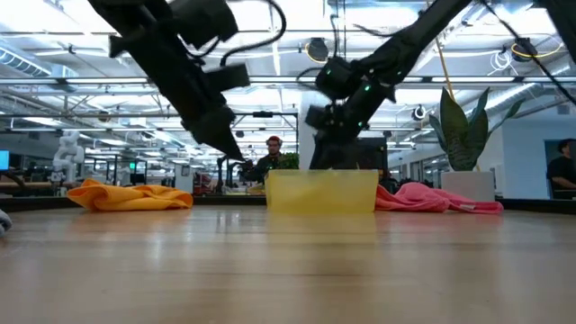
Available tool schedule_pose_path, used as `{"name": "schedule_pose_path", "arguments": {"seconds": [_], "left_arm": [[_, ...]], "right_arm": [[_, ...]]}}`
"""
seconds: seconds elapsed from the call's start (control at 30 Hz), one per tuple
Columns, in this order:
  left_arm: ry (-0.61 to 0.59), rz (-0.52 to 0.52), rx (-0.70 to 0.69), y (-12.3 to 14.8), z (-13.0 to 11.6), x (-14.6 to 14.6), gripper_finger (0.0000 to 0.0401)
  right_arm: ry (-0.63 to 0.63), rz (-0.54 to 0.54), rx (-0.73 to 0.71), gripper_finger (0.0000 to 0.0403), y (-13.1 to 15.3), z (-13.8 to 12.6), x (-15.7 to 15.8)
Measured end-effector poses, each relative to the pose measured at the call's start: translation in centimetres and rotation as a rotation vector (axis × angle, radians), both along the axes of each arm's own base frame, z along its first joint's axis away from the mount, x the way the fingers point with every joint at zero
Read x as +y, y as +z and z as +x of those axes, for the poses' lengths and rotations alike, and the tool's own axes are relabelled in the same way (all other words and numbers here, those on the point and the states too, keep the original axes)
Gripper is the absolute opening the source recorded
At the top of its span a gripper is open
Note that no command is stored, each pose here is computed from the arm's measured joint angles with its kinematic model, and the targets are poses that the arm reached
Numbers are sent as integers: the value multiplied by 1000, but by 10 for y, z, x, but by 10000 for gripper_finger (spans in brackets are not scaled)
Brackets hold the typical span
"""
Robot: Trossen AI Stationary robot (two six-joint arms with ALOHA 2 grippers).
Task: Fold microfiber towels
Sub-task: Put the folded yellow microfiber towel into the yellow bin
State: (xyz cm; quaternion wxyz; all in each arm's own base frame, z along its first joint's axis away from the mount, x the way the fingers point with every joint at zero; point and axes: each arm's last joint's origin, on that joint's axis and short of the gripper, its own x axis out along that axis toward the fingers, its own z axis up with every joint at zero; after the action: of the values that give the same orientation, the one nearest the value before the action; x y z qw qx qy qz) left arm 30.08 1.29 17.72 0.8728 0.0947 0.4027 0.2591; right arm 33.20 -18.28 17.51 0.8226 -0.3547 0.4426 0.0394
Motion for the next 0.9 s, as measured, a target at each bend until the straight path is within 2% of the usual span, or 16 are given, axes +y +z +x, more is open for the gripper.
{"name": "schedule_pose_path", "arguments": {"seconds": [0.17,0.27,0.37,0.47,0.6,0.77,0.9], "left_arm": [[119,-103,-41,0,-4,47,3],[105,-186,-85,-4,-3,75,6],[64,-224,-101,-10,-2,94,3],[21,-242,-106,-16,-1,102,5],[-1,-232,-106,-24,3,106,12],[-2,-237,-92,-34,7,106,3],[-3,-240,-89,-40,9,107,12]], "right_arm": [[-35,58,41,4,-7,17,-10],[-77,117,88,1,-18,25,-14],[-106,158,119,1,-28,32,-19],[-130,175,118,1,-39,39,-22],[-207,191,13,0,-45,49,-30],[-268,211,-73,0,-40,53,-33],[-336,260,-106,0,-41,54,-34]]}}
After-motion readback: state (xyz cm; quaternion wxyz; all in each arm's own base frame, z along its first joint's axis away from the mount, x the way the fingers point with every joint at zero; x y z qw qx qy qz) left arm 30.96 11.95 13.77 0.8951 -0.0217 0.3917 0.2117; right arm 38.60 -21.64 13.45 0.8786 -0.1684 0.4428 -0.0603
